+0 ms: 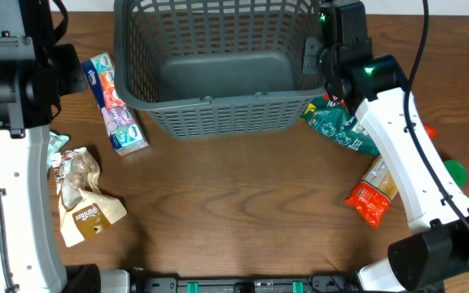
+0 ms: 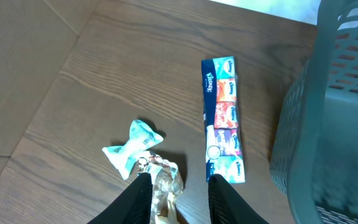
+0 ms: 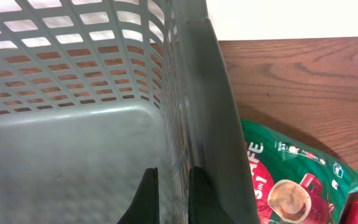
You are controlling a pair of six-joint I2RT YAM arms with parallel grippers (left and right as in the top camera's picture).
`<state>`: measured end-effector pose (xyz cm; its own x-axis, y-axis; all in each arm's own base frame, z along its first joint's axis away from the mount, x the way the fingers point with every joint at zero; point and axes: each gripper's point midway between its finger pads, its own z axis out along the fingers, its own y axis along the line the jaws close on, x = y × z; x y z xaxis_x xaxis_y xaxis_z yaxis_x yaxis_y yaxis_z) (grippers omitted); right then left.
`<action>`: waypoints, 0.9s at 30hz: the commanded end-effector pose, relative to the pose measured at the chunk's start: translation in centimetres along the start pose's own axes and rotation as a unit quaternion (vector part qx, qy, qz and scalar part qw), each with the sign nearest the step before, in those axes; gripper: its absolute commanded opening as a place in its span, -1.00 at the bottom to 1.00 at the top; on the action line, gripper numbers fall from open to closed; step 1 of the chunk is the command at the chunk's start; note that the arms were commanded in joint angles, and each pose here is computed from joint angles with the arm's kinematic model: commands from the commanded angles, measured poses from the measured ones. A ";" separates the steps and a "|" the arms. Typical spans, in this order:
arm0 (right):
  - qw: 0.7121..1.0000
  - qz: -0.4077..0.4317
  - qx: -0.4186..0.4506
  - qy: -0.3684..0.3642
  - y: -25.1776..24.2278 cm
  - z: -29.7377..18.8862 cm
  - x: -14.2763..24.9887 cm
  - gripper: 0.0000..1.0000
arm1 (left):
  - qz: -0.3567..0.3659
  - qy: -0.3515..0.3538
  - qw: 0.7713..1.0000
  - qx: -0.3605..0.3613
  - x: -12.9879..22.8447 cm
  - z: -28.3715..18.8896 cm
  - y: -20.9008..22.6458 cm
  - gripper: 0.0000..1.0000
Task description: Pack container
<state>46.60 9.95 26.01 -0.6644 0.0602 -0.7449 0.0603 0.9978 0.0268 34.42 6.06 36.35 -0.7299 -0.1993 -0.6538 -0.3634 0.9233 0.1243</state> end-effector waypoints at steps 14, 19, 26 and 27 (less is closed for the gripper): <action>0.995 -0.049 -0.088 -0.025 3.1 -0.8 -1.6 -0.04 | -0.006 0.001 1.000 -0.004 -0.1 0.1 0.2 0.28; 0.986 -0.077 -0.136 -0.060 5.0 -3.4 -3.4 0.11 | -0.006 0.001 1.000 -0.004 -0.1 0.1 0.2 0.37; 0.990 -0.023 -0.083 -0.109 1.5 -8.1 -6.1 0.17 | -0.006 0.001 1.000 -0.004 -0.1 0.1 0.2 0.40; 0.992 0.002 -0.058 -0.111 0.1 -8.6 -6.2 0.29 | -0.006 0.001 1.000 -0.004 -0.1 0.1 0.2 0.40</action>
<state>45.50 13.06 31.88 -0.5626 -0.0430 -0.8256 -0.1771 0.9817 0.0695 34.41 6.05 36.34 -0.7290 -0.2025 -0.6539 -0.3657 0.9227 0.1219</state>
